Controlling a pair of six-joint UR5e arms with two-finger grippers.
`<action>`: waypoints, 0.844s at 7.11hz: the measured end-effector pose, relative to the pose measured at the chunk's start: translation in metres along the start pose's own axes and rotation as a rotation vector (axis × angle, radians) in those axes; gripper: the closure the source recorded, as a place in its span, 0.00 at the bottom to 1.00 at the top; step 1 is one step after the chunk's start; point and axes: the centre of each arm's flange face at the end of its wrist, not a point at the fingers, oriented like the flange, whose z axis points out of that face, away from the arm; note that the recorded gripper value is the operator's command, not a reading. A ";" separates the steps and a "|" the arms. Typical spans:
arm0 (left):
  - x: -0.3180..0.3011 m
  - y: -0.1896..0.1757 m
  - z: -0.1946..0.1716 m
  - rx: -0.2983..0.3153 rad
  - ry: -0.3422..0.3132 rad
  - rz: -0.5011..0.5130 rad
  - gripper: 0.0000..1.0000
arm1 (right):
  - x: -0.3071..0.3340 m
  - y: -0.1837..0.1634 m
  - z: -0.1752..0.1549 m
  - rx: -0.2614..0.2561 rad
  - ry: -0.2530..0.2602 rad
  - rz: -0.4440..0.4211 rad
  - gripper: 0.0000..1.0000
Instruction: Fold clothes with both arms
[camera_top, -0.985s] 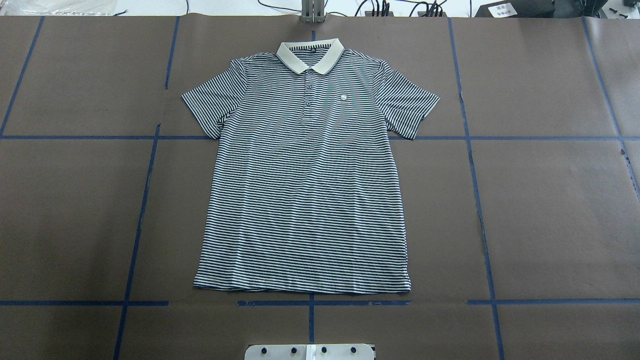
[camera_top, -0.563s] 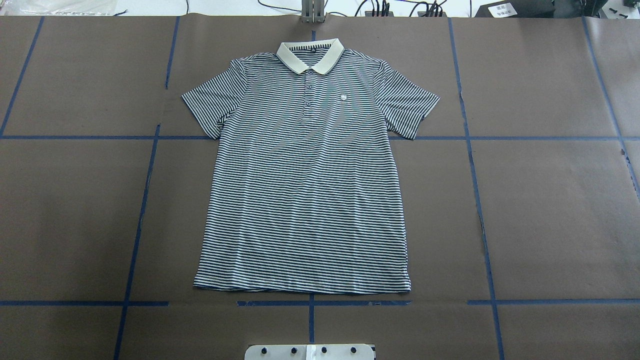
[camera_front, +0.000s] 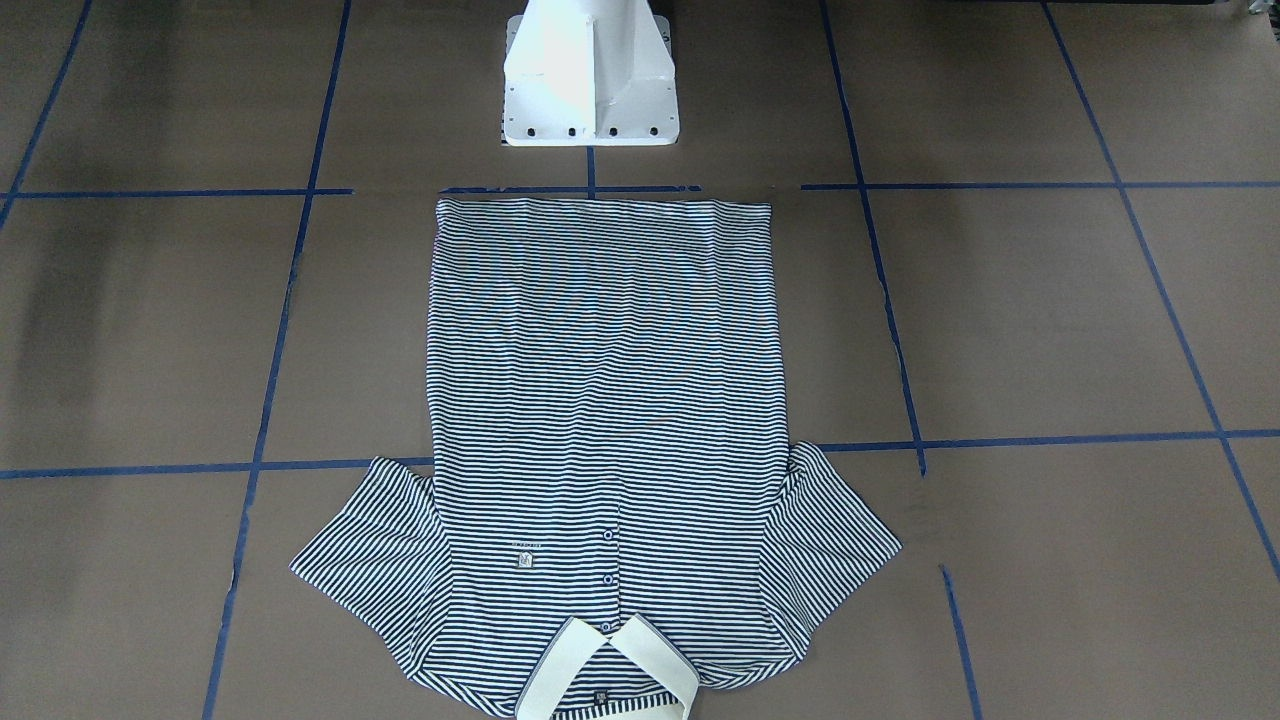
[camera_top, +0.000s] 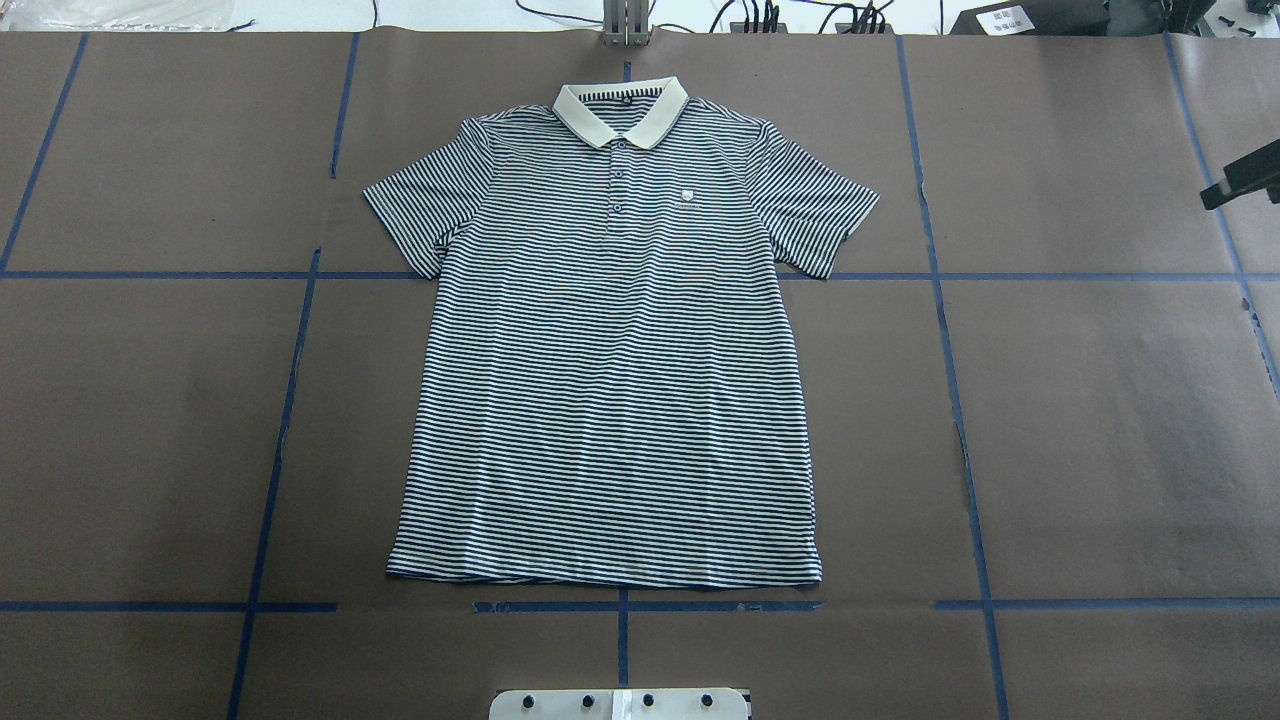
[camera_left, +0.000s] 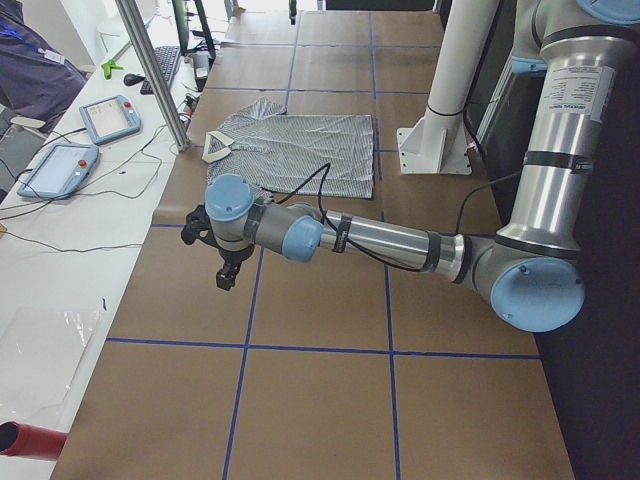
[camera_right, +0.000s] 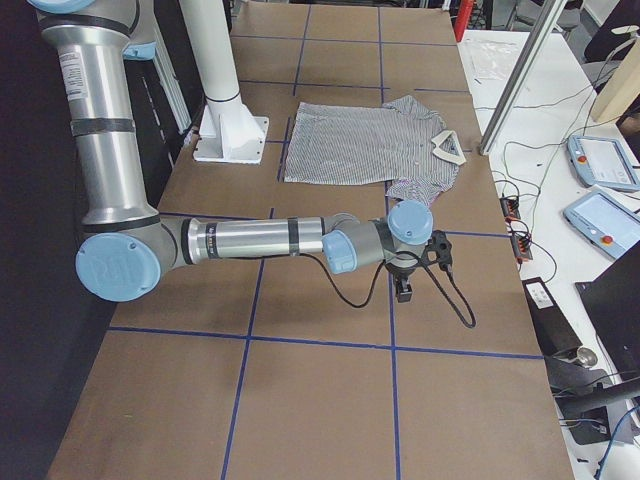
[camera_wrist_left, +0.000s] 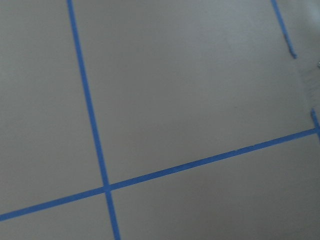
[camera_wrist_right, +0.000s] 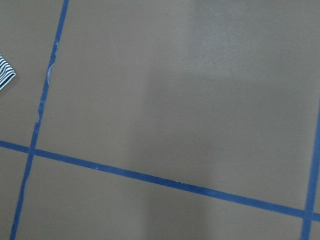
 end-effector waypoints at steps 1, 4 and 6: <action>0.011 -0.015 0.001 0.007 0.006 0.028 0.00 | -0.033 -0.030 0.023 -0.025 -0.008 0.002 0.00; 0.023 -0.024 0.009 0.016 0.014 0.073 0.00 | -0.140 -0.120 0.076 -0.067 -0.011 0.018 0.00; 0.022 -0.025 0.010 0.019 0.015 0.078 0.00 | -0.193 -0.136 0.117 0.001 0.009 0.082 0.00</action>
